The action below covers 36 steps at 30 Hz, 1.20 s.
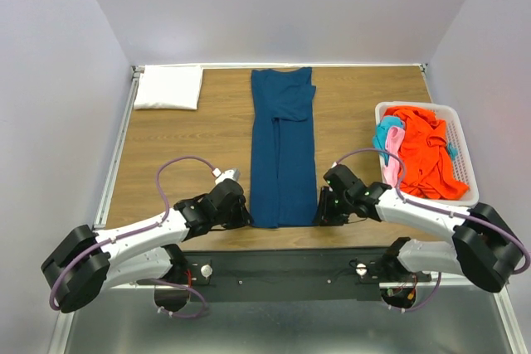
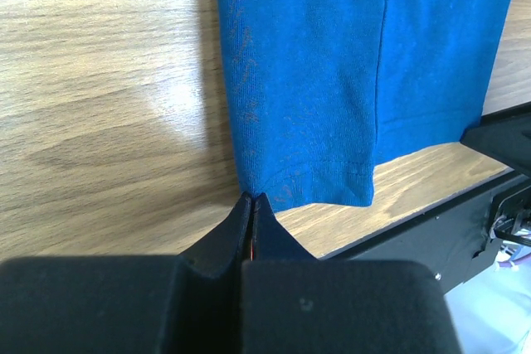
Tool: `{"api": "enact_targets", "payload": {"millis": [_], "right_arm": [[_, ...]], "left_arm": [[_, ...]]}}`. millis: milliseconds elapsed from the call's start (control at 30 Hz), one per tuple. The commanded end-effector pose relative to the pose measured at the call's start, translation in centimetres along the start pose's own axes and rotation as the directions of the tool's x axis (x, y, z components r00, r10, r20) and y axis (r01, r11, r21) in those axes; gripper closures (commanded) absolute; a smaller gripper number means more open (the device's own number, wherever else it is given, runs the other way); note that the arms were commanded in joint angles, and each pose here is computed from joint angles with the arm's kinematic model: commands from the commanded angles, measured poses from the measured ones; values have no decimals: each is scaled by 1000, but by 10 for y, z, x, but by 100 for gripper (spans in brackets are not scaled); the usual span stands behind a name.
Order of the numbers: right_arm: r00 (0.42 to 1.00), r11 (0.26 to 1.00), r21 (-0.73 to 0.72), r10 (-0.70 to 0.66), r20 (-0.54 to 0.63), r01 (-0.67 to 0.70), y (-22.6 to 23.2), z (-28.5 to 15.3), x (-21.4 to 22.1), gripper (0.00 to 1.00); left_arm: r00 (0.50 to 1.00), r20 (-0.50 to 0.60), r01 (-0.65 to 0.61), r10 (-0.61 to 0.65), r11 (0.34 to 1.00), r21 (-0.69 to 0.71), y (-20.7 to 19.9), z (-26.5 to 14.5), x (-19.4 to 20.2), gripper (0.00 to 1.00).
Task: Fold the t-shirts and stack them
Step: Fold the tshirt
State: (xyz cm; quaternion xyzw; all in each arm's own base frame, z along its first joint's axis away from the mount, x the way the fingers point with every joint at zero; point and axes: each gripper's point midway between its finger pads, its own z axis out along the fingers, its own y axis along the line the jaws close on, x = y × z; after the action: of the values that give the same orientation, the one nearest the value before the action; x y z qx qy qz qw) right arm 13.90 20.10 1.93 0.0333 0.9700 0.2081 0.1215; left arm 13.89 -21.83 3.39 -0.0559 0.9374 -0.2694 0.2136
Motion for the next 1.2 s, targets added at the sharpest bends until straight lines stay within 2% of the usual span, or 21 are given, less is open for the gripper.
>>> {"api": "enact_targets", "payload": {"millis": [0, 33, 133, 167, 300, 433, 567, 667, 800, 933, 1067, 1167], "right_arm": [[999, 1000, 1, 15, -28, -15, -1, 7, 8, 65], [999, 1000, 5, 20, -33, -19, -2, 8, 10, 71], [1000, 999, 26, 18, -15, -18, -7, 9, 8, 81], [1000, 1000, 17, 16, -19, -16, -6, 9, 9, 99], [1000, 998, -56, -2, -18, 1, 7, 1, 12, 99], [1000, 997, -73, -13, 23, 15, 9, -5, 9, 99], [995, 994, -97, -33, 97, 42, 26, -14, -13, 99], [978, 995, -77, -52, 200, 68, 36, -24, -41, 99], [935, 995, -43, -74, 347, 94, 54, -43, -85, 99], [900, 992, 10, -119, 419, 126, 67, -51, -122, 99], [858, 990, 73, -139, 495, 118, 76, -59, -161, 99], [835, 990, 81, -138, 533, 112, 83, -67, -190, 99]], "left_arm": [[1000, -3, 9, -9, 1000, 27, -8, -1, -1, 100], [1000, -7, 9, -9, 1000, 30, -8, -2, 0, 100], [1000, -9, 9, -9, 999, 35, -8, -3, 1, 100], [1000, -11, 10, -10, 999, 34, -7, -3, 2, 100], [999, -40, 17, -15, 998, 55, -9, -5, 9, 100], [1000, -8, 24, -23, 997, 77, -12, -10, 4, 100], [995, 94, -2, -8, 995, 104, -35, -21, -27, 100], [984, 176, -27, 11, 995, 92, -48, -25, -51, 100], [967, 249, -64, 50, 997, 46, -61, -24, -84, 100], [946, 313, -69, 85, 996, -64, -57, -15, -126, 100], [926, 367, -66, 81, 996, -55, -65, -17, -169, 100], [899, 429, -99, 87, 995, 4, -85, -21, -200, 100]]}}
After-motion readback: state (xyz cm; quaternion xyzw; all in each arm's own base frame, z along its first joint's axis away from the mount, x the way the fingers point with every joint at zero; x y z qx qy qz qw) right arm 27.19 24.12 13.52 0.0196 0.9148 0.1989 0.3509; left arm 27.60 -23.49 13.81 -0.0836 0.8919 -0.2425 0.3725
